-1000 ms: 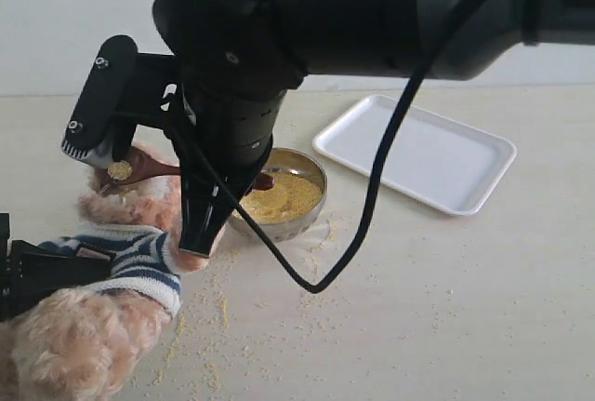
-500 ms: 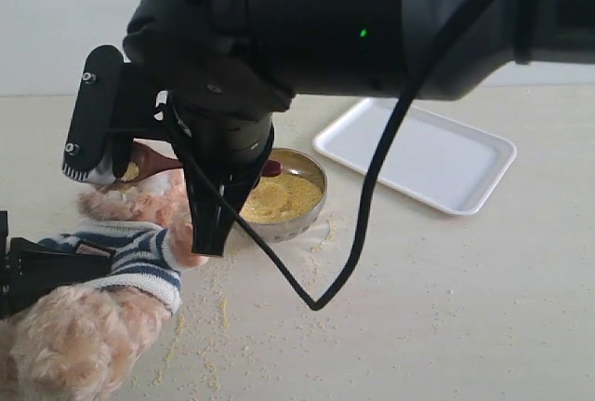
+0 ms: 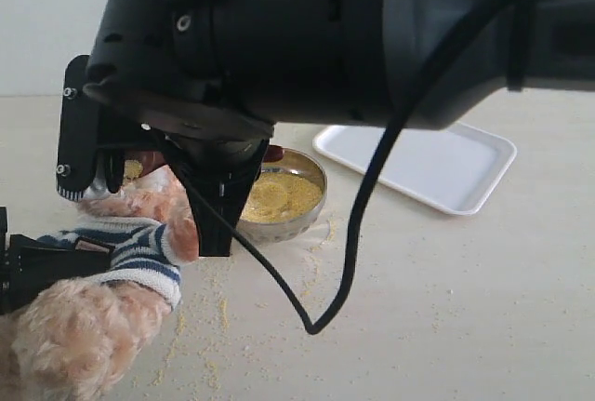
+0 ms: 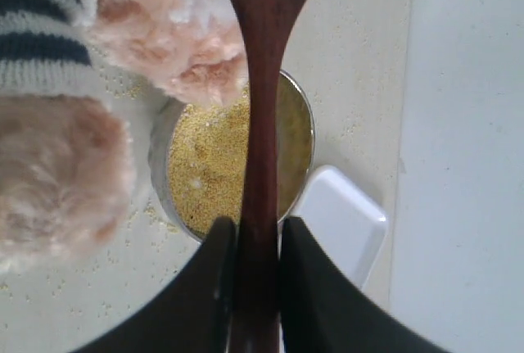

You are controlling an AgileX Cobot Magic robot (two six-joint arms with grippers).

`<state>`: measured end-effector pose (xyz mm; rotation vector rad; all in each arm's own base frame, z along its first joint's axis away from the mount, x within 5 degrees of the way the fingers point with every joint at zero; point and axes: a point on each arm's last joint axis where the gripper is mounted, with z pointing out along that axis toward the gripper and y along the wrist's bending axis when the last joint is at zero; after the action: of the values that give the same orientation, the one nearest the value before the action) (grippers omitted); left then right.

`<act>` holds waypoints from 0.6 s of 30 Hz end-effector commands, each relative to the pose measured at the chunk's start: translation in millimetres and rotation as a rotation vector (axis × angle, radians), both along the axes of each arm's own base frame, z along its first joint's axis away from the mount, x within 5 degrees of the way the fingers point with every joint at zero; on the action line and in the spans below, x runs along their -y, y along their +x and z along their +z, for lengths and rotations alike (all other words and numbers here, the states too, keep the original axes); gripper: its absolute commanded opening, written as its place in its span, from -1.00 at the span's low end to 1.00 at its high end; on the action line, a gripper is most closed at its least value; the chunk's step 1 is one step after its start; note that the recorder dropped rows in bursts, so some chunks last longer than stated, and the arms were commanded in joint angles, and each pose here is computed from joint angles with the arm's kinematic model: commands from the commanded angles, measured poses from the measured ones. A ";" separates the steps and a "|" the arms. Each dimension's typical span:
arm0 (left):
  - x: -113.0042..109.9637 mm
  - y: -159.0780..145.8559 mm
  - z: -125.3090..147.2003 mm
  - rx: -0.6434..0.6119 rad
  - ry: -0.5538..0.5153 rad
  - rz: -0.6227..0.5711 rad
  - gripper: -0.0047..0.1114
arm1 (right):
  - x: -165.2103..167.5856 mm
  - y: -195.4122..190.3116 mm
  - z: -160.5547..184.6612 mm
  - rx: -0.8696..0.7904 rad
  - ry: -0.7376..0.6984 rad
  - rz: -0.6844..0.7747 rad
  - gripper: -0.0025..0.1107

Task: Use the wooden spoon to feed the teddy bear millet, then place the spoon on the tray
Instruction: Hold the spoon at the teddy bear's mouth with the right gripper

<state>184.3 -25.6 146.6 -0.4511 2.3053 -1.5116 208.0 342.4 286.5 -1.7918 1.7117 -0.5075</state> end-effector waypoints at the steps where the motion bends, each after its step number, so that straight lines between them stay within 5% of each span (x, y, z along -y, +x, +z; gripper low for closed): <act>1: 0.3 1.3 2.8 0.015 -0.027 0.004 -0.83 | 0.9 -2.5 4.7 0.031 -0.014 -0.007 -0.96; 18: 0.3 1.3 2.8 0.015 -0.027 0.004 -0.83 | -2.6 -10.7 7.4 0.081 -0.051 0.012 -0.96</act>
<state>184.5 -25.6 146.7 -0.4530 2.3038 -1.5115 197.8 346.2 289.5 -1.8060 1.6533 -0.5966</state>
